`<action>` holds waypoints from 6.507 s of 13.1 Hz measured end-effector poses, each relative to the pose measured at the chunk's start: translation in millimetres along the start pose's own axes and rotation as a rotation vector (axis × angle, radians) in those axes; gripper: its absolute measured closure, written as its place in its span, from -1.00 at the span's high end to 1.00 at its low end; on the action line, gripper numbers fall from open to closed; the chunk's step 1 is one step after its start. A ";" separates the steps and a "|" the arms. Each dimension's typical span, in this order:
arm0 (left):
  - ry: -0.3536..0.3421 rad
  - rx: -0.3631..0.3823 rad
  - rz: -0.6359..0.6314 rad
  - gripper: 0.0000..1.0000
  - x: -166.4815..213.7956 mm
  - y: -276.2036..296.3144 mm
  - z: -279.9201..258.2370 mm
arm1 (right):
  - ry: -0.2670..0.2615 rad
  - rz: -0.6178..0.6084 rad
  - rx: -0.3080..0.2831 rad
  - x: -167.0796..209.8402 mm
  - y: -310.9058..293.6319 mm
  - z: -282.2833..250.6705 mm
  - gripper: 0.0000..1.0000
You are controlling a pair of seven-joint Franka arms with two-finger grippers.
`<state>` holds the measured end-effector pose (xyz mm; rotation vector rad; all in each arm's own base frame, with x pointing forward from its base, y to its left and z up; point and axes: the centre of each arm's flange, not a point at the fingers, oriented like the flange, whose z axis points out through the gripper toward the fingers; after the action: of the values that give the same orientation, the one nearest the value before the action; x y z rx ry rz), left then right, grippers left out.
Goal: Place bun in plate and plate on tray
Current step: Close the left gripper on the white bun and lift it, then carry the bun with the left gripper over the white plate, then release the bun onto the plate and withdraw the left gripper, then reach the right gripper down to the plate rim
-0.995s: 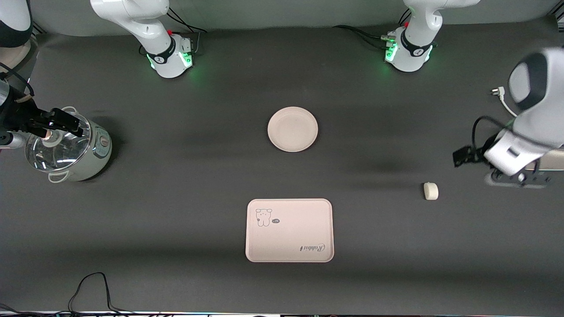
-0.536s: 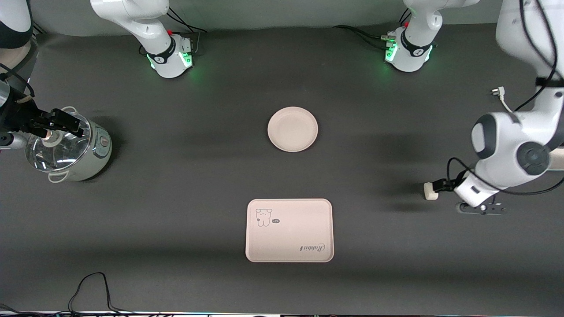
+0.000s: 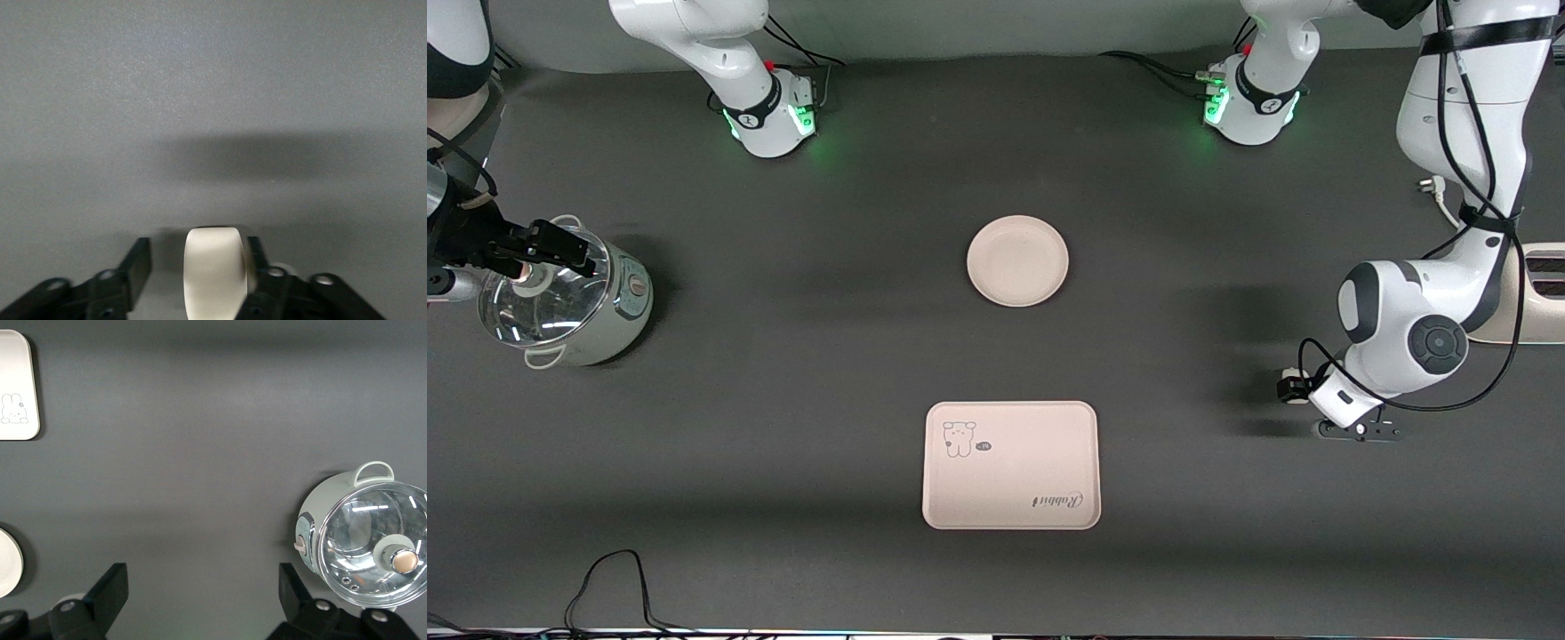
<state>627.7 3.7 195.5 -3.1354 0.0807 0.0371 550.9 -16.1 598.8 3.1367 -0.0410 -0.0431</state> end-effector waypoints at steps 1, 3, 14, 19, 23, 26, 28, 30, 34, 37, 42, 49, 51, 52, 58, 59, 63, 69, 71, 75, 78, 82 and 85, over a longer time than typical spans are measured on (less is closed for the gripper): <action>-0.002 0.000 0.000 0.00 -0.3 0.0 0.3 | 0.000 0.000 0.000 0.0 0.0 0.0 1.00; -0.005 0.000 0.000 -0.47 -1.0 0.1 1.0 | 0.000 0.000 0.000 0.0 0.0 0.0 1.00; -0.107 0.008 -0.092 -0.58 -31.8 133.5 -155.3 | -0.001 0.000 0.000 0.2 0.2 0.3 1.00; -0.115 -0.057 -0.170 -0.58 -90.8 304.3 -186.2 | -0.001 0.001 0.000 0.2 0.8 0.4 1.00; -0.139 -0.077 -0.175 -0.57 -162.6 424.2 -181.2 | -0.001 0.002 0.000 0.2 1.2 0.5 1.00; -0.137 -0.117 -0.209 -0.56 -200.0 490.1 -134.4 | -0.001 0.003 0.000 0.3 1.5 0.6 1.00; -0.137 -0.141 -0.236 -0.55 -214.8 518.7 -84.8 | -0.003 0.003 0.000 0.3 1.6 1.1 1.00; -0.132 -0.126 -0.245 -0.55 -222.0 528.9 -38.2 | -0.003 0.003 0.000 0.4 1.7 1.4 1.00; -0.125 -0.076 -0.238 -0.55 -225.4 527.8 -0.1 | -0.005 0.004 0.000 0.6 2.1 2.0 1.00; -0.112 -0.069 -0.227 -0.25 -224.9 527.8 -0.5 | -0.006 0.005 0.000 0.8 2.8 2.5 1.00; -0.134 -0.003 -0.237 0.89 -203.8 519.8 -27.2 | -0.008 0.006 0.000 1.3 3.3 3.6 1.00; -0.006 -0.064 -0.264 1.00 -68.1 387.4 -176.3 | -0.044 -0.002 0.021 -1.9 -3.7 18.2 1.00; 0.010 -0.042 -0.262 1.00 -36.0 303.7 -213.1 | -0.057 -0.036 0.053 -8.9 -28.8 22.4 1.00; 0.014 -0.031 -0.256 1.00 -24.4 259.3 -228.3 | -0.060 -0.044 0.059 -14.5 -47.6 22.1 1.00; -0.028 0.024 -0.152 1.00 -22.5 69.9 -289.9 | -0.047 0.009 0.080 -79.7 -230.2 22.0 1.00; -0.030 0.030 -0.126 1.00 -28.7 55.8 -301.7 | -0.041 0.013 0.089 -97.7 -258.2 27.2 1.00; -0.035 0.052 -0.058 1.00 -56.6 16.0 -346.9 | -0.045 -0.014 0.150 -180.2 -358.2 55.3 1.00; -0.044 0.073 -0.077 1.00 -87.2 -7.9 -384.8 | -0.083 -0.035 0.184 -209.7 -383.5 74.4 1.00; -0.040 0.074 -0.079 1.00 -90.0 -17.8 -388.3 | -0.068 -0.025 0.196 -208.6 -383.5 91.0 1.00; -0.042 0.073 -0.075 1.00 -90.1 -18.4 -387.1 | -0.043 -0.008 0.191 -211.7 -387.7 166.6 1.00; -0.043 0.073 -0.074 1.00 -90.1 -18.3 -387.0 | -0.021 -0.002 0.187 -209.0 -397.6 217.6 1.00; -0.043 0.073 -0.074 1.00 -90.1 -18.2 -386.8 | 0.039 -0.003 0.202 -215.2 -403.9 286.5 1.00; -0.044 0.073 -0.073 1.00 -90.2 -18.0 -386.3 | 0.077 -0.009 0.211 -219.4 -408.7 328.7 1.00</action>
<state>547.6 24.2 583.9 -3.0598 -0.0322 0.1003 333.3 396.9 274.4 3.3456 -0.0326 0.0886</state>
